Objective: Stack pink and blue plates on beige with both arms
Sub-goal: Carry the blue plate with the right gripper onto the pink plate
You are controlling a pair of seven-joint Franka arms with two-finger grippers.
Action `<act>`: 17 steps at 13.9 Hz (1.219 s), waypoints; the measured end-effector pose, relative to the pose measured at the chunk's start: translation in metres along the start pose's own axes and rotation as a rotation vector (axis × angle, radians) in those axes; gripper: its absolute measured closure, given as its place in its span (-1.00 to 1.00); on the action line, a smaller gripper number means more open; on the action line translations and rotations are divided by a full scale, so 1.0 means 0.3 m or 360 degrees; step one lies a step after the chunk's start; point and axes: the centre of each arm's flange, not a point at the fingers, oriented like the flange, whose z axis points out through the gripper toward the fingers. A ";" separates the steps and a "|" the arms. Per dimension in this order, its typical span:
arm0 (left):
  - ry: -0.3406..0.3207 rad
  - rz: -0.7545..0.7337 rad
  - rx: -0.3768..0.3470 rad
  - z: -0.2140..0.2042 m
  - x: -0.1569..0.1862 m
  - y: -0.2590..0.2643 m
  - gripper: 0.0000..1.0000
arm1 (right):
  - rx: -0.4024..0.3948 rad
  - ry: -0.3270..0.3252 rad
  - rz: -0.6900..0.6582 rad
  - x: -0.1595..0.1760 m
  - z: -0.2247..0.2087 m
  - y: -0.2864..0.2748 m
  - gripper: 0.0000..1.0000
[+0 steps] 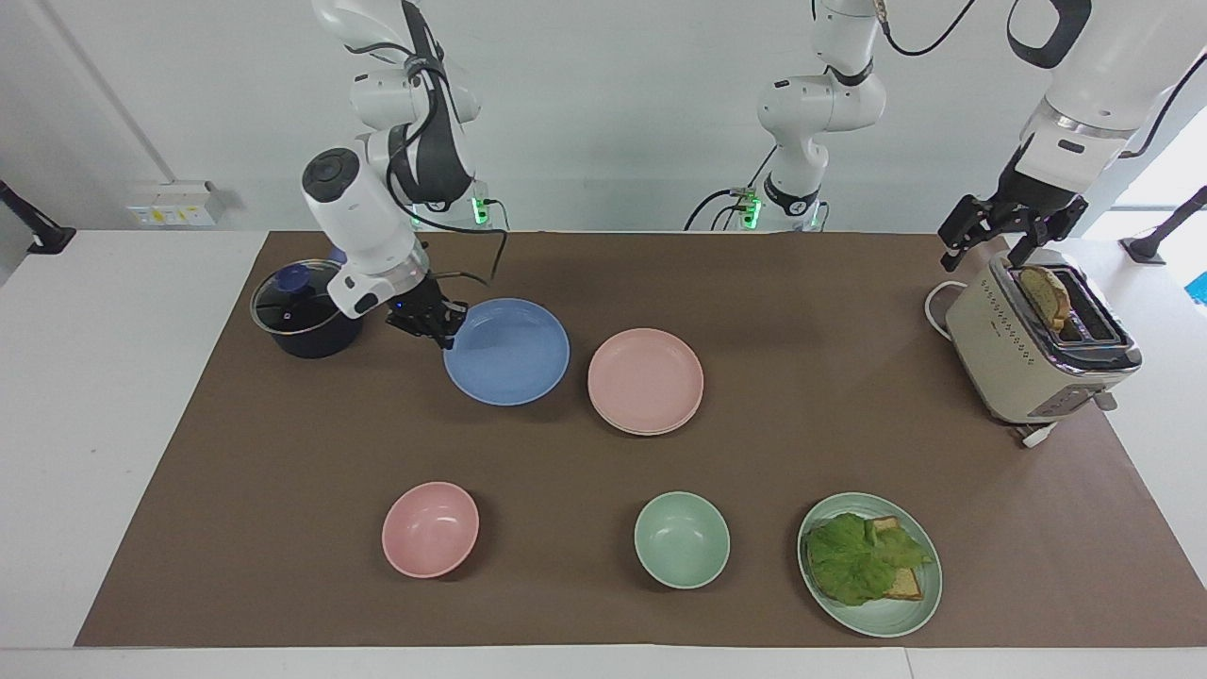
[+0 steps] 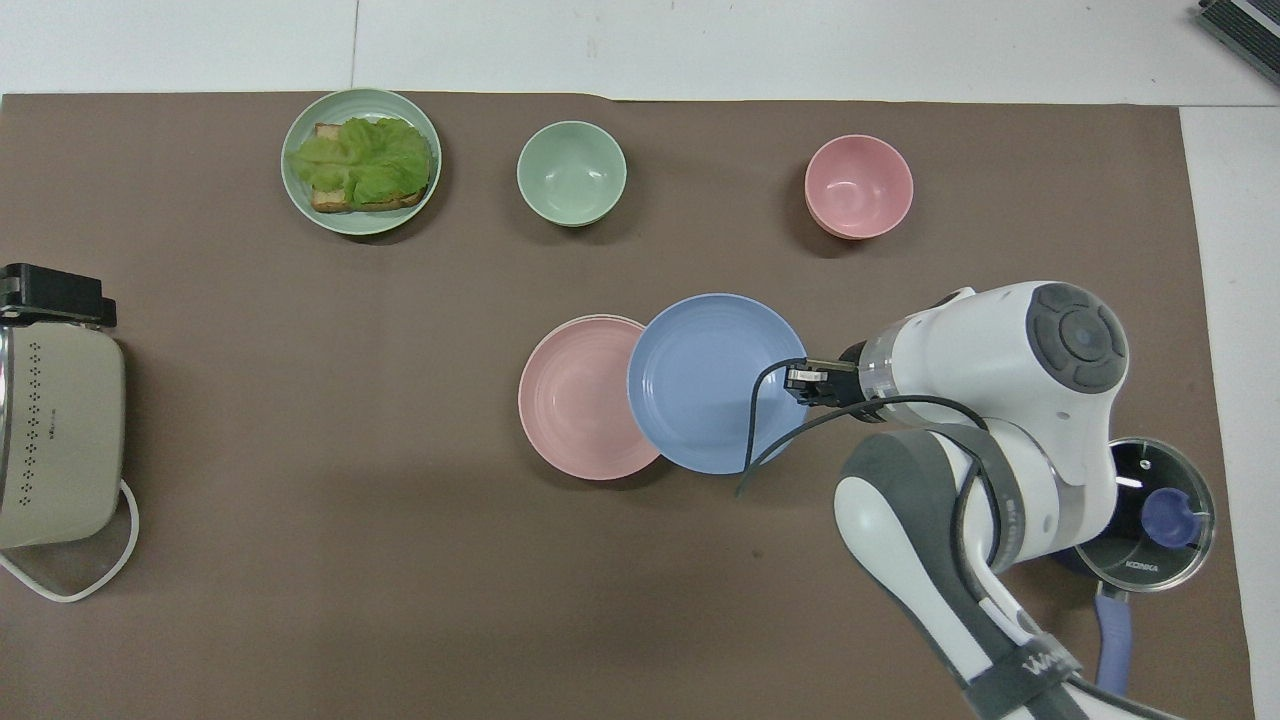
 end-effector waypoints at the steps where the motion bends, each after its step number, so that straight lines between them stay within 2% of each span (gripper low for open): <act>1: 0.0000 0.0000 0.0000 0.000 0.000 0.000 -1.00 | 0.0023 -0.0015 0.0026 0.006 0.015 -0.030 0.91; 9: 0.0000 0.0000 0.0000 0.000 0.000 0.000 -1.00 | 0.0088 -0.0078 0.0054 -0.034 0.221 -0.191 0.91; 17: 0.0000 0.0000 0.0000 0.000 0.000 0.000 -1.00 | 0.0068 -0.0102 0.0127 -0.058 0.292 -0.224 0.91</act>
